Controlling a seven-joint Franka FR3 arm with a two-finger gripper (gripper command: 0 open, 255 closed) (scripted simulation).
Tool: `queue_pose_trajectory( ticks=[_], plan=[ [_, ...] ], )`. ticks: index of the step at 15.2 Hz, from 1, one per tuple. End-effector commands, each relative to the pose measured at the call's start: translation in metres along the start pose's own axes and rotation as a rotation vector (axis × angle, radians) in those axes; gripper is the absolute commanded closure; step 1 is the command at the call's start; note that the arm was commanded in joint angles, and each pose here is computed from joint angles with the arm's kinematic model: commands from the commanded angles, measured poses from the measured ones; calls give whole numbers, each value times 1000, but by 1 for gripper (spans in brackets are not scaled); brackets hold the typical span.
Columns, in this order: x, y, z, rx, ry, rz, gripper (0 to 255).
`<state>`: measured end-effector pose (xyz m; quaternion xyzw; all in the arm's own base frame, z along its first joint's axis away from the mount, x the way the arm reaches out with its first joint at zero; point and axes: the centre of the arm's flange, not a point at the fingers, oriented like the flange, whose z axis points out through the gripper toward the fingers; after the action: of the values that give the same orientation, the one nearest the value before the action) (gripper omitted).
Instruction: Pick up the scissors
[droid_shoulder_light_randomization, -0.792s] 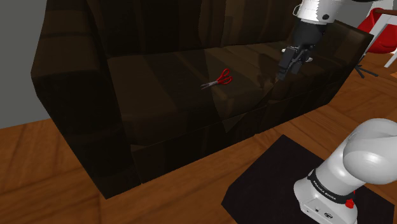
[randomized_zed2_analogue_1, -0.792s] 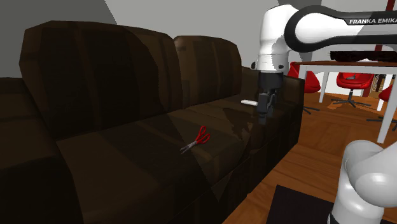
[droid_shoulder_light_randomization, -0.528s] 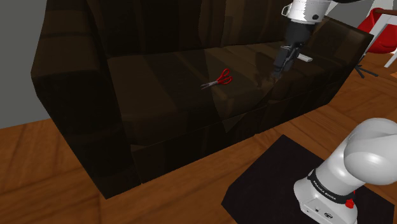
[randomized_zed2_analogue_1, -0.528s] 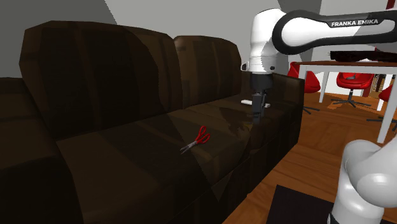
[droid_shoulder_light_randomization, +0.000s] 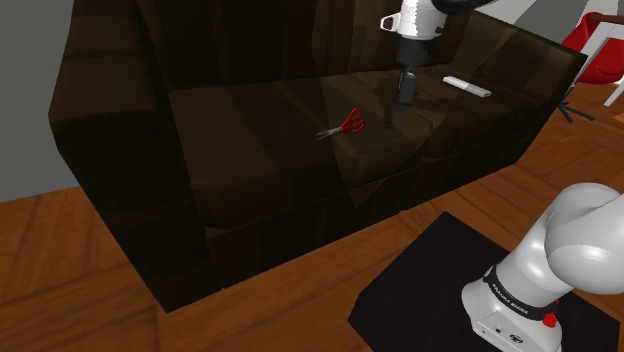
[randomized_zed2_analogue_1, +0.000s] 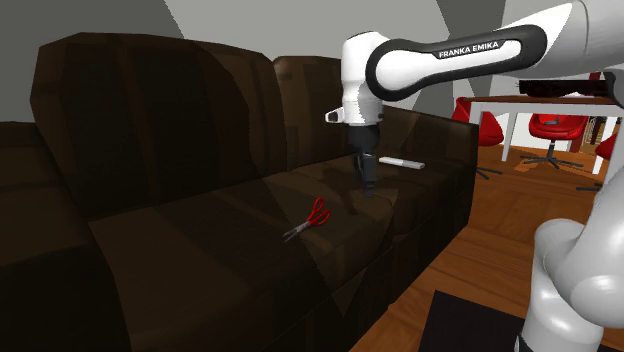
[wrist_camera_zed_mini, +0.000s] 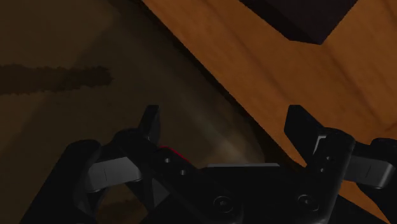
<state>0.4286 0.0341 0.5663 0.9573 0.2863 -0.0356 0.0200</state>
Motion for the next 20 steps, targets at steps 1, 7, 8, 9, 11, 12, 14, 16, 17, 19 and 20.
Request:
queue_pose_trajectory(
  ticks=[1,7,8,9,11,12,14,16,17,19,20],
  plan=[
    [28,7,7,-11,-13,-136,0],
    [109,-1,24,-43,-52,-519,0],
    [122,-5,27,-48,-59,-582,0],
    [134,-10,30,-53,-65,-646,0],
    [158,-22,37,-63,-78,-769,0],
    [158,-22,42,-63,-78,-769,0],
    [159,-23,53,-63,-78,-769,0],
    [160,-23,63,-63,-78,-769,0],
    [160,-23,69,-63,-78,-769,0],
    [161,-23,77,-63,-78,-769,0],
    [161,-23,77,-63,-78,-769,0]
  ],
)
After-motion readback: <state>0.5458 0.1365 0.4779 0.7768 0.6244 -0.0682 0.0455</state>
